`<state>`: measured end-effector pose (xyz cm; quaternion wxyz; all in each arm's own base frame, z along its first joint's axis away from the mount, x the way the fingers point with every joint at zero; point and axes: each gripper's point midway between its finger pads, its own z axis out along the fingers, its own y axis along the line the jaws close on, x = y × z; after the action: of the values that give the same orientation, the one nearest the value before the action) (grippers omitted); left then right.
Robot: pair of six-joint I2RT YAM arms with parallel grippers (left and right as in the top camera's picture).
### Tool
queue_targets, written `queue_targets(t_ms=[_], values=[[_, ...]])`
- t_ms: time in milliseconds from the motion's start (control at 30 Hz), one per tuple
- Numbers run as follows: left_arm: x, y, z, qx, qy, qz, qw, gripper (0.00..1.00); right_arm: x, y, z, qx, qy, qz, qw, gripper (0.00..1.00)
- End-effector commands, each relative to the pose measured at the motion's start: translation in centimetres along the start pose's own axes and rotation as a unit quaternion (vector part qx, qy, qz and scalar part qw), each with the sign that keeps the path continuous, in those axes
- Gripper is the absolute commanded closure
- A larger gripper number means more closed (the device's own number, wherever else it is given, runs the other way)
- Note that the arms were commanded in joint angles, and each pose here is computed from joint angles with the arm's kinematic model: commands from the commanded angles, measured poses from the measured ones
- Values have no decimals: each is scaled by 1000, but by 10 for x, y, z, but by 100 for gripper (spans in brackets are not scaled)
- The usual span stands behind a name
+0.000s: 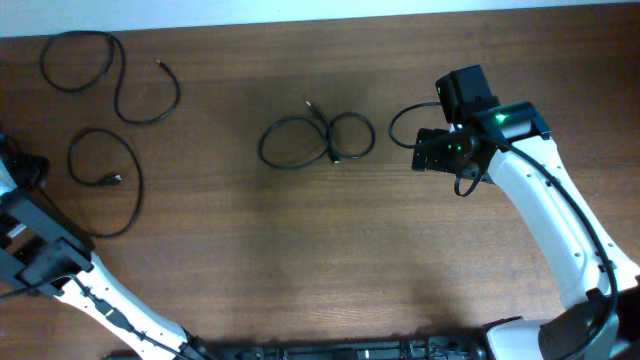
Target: Untangle cables
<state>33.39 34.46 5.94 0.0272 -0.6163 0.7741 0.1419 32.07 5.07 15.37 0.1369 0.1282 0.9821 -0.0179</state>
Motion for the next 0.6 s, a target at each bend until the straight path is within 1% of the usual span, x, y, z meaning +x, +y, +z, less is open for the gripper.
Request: queue_targets(t_ms=[0, 33, 100, 167, 200, 267, 333, 367, 433, 500, 567], values=[[13, -11, 6, 34, 23, 29, 999, 24, -1, -3, 1, 8, -2, 1, 1000, 2], [16, -18, 9, 50, 28, 51, 997, 23, -1, -3, 1, 8, -2, 1, 1000, 2], [16, -18, 10, 49, 26, 61, 997, 22, -1, -3, 1, 8, -3, 1, 1000, 2], [15, -16, 12, 49, 26, 65, 996, 27, -1, -3, 1, 8, -2, 1, 1000, 2], [15, -16, 12, 49, 25, 66, 996, 31, -1, -3, 1, 8, -2, 1, 1000, 2], [15, -17, 13, 50, 25, 65, 996, 48, -1, -3, 1, 8, -2, 1, 1000, 2], [14, -17, 13, 51, 23, 65, 996, 57, -1, -3, 1, 8, -2, 1, 1000, 2], [14, -17, 13, 52, 23, 64, 996, 57, -1, -3, 1, 8, -2, 1, 1000, 2], [13, -21, 12, 61, 23, 63, 996, 62, -1, -3, 1, 8, -2, 1, 1000, 2], [16, -32, 11, 91, 31, 62, 993, 69, -1, -3, 1, 8, -3, 1, 1000, 2], [17, -41, 9, 117, 38, 61, 990, 71, -1, -3, 1, 8, -2, 1, 1000, 2]])
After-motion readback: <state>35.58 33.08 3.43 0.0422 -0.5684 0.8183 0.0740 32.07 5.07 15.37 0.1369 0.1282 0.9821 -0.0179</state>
